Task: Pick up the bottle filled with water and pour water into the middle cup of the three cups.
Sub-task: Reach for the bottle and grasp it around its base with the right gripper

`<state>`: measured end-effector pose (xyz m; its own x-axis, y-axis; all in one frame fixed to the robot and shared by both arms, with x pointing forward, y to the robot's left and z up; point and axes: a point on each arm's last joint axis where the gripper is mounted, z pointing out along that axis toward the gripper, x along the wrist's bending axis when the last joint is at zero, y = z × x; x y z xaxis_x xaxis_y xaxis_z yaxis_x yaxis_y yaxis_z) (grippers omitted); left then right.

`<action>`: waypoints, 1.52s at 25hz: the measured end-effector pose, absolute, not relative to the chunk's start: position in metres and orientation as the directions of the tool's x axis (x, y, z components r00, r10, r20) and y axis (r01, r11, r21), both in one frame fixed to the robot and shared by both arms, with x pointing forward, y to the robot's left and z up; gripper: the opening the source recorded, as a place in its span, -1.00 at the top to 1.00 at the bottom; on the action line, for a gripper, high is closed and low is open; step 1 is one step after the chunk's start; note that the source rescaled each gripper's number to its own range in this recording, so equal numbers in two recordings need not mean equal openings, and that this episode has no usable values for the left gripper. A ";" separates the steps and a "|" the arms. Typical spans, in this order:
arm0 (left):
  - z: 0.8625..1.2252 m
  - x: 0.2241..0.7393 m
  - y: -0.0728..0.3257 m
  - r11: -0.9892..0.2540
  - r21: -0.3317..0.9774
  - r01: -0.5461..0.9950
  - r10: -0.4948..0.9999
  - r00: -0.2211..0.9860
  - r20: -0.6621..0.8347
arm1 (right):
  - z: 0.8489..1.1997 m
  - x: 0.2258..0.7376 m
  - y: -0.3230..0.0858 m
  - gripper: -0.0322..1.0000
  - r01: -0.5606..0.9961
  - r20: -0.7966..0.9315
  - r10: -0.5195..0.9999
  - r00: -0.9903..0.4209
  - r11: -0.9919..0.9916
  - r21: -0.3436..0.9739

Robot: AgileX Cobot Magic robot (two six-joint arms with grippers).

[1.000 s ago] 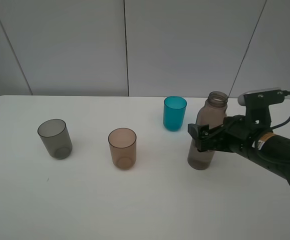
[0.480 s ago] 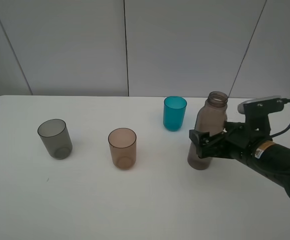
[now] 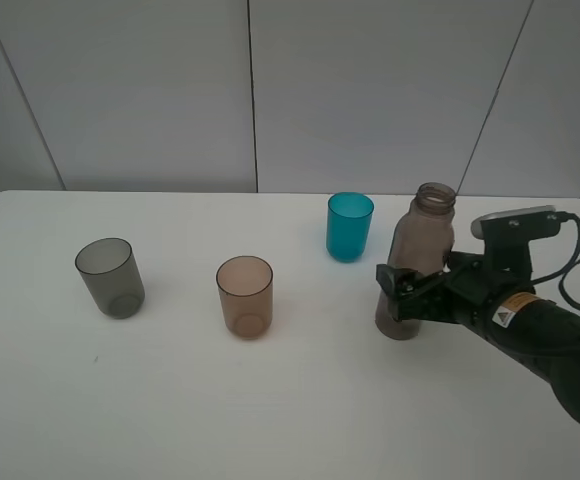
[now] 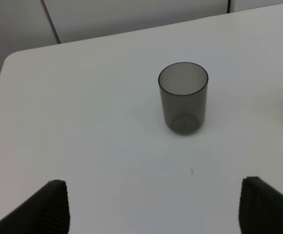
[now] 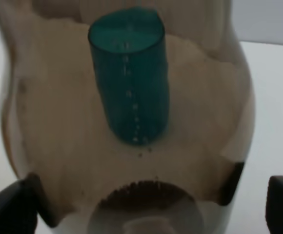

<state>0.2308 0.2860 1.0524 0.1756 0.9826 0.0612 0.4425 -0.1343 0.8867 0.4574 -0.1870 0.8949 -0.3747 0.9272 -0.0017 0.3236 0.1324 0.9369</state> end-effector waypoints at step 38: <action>1.052 0.231 0.286 -0.134 0.887 0.442 0.983 0.176 0.061 | 0.872 0.461 -0.186 -0.75 0.287 -0.021 0.929 -0.370 0.136 0.948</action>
